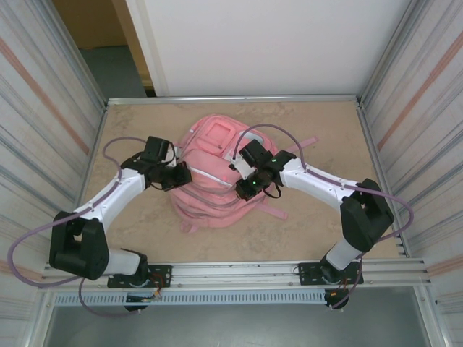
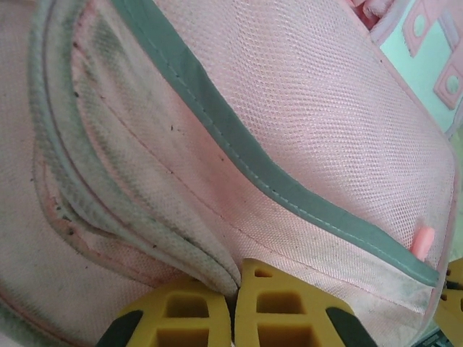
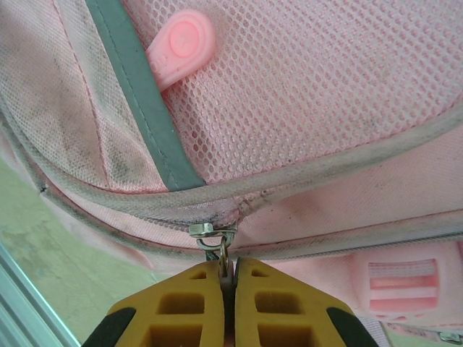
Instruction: Pack the student bag
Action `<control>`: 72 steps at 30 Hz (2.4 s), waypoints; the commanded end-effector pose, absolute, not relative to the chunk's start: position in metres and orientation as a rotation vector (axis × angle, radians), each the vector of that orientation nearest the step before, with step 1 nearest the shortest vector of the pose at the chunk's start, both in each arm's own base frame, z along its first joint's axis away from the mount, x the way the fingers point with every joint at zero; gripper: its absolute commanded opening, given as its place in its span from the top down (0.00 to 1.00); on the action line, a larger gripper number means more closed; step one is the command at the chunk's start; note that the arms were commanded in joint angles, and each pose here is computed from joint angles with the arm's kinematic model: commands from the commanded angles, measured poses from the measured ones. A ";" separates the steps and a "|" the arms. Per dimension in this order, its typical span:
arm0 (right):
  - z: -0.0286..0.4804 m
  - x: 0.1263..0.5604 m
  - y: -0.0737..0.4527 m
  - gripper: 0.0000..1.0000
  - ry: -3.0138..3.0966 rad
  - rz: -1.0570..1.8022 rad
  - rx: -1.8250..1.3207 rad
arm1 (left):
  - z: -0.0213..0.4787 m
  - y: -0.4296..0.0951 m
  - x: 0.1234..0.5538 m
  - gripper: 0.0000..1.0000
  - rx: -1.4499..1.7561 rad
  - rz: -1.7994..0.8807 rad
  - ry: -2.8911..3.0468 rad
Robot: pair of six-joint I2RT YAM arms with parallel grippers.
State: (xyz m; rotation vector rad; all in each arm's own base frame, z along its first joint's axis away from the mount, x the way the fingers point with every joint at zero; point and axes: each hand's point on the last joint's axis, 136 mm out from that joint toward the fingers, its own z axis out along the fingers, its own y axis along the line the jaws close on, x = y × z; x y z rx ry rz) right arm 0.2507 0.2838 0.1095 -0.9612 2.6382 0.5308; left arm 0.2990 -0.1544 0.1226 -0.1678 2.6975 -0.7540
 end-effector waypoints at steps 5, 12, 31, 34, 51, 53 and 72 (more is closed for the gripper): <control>0.100 0.258 0.218 0.85 2.742 0.264 -0.838 | 0.141 -0.158 0.298 1.00 -0.050 -0.815 2.658; 0.148 0.260 0.200 0.58 2.571 0.371 -0.681 | 0.176 -0.158 0.292 0.60 -0.150 -0.867 2.579; 0.238 0.257 0.038 0.01 1.764 0.018 0.030 | 0.200 -0.066 0.290 0.01 0.346 0.094 1.872; 0.215 0.260 0.013 0.01 1.750 -0.100 0.074 | 0.185 -0.057 0.296 0.01 0.333 0.161 1.791; 0.128 0.312 -0.020 0.01 1.821 0.131 0.175 | 0.132 -0.034 0.353 0.01 0.246 -0.100 1.747; 0.124 0.328 -0.011 0.01 1.836 0.170 0.133 | 0.117 -0.032 0.361 0.01 0.235 -0.094 1.774; 0.079 0.396 -0.012 0.01 1.990 0.062 0.100 | 0.093 -0.024 0.393 0.01 0.184 -0.065 1.941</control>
